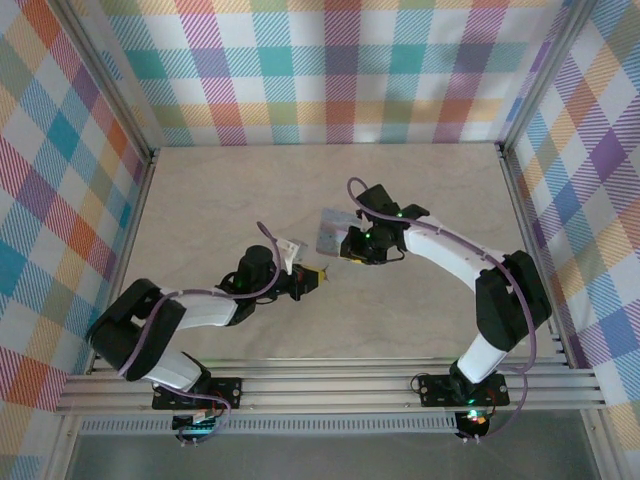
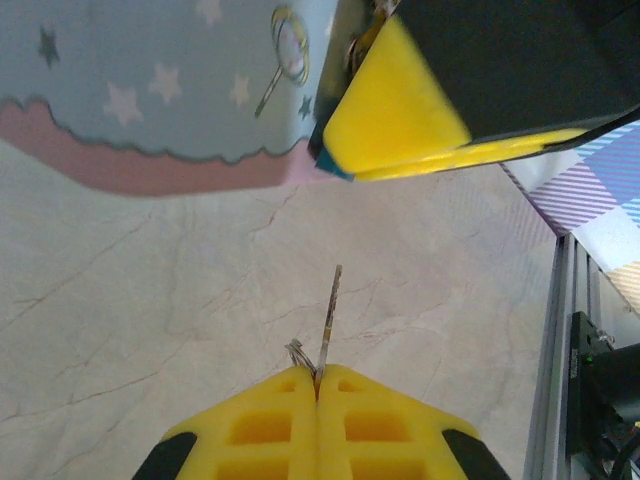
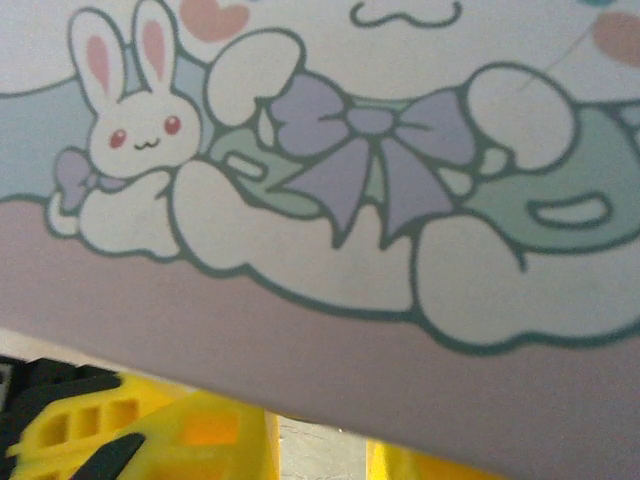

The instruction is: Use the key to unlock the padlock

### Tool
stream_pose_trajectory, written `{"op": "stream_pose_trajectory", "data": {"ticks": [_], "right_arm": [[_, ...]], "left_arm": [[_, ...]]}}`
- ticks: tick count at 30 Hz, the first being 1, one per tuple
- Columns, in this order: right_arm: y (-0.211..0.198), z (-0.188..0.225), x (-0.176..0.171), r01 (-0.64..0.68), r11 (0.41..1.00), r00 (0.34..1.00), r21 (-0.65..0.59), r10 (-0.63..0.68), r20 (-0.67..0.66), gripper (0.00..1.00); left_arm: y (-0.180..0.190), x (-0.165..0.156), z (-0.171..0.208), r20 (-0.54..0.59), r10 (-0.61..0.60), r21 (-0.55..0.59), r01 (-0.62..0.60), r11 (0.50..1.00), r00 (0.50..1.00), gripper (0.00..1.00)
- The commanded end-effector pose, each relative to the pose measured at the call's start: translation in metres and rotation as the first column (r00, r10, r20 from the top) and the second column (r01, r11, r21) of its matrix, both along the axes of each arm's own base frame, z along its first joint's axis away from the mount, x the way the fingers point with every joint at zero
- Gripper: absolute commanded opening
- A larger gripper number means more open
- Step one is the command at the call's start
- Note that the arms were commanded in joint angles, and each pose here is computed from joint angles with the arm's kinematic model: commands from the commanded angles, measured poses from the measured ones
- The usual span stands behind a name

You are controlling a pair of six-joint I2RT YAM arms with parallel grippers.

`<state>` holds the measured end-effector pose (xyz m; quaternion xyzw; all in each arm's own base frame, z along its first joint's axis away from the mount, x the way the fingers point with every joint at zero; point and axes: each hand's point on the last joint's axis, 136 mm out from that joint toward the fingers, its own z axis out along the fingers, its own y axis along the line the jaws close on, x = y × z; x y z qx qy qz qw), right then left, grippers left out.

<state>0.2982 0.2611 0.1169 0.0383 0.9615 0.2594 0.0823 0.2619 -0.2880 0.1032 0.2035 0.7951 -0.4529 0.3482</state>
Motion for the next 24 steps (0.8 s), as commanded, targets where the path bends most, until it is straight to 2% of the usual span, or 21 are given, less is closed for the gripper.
{"op": "stream_pose_trajectory", "data": {"ticks": [1,24], "right_arm": [[0.007,0.023,0.003,0.002,0.997,1.0,0.077,-0.003,0.01,0.0],[0.007,0.029,0.007,0.053,0.994,0.998,0.091,-0.05,-0.038,0.0]], "left_arm": [[-0.017,0.003,0.021,0.048,-0.045,-0.095,0.05,0.994,0.998,0.0],[-0.038,0.023,0.011,0.064,-0.029,-0.112,0.036,0.993,0.998,0.0]]}}
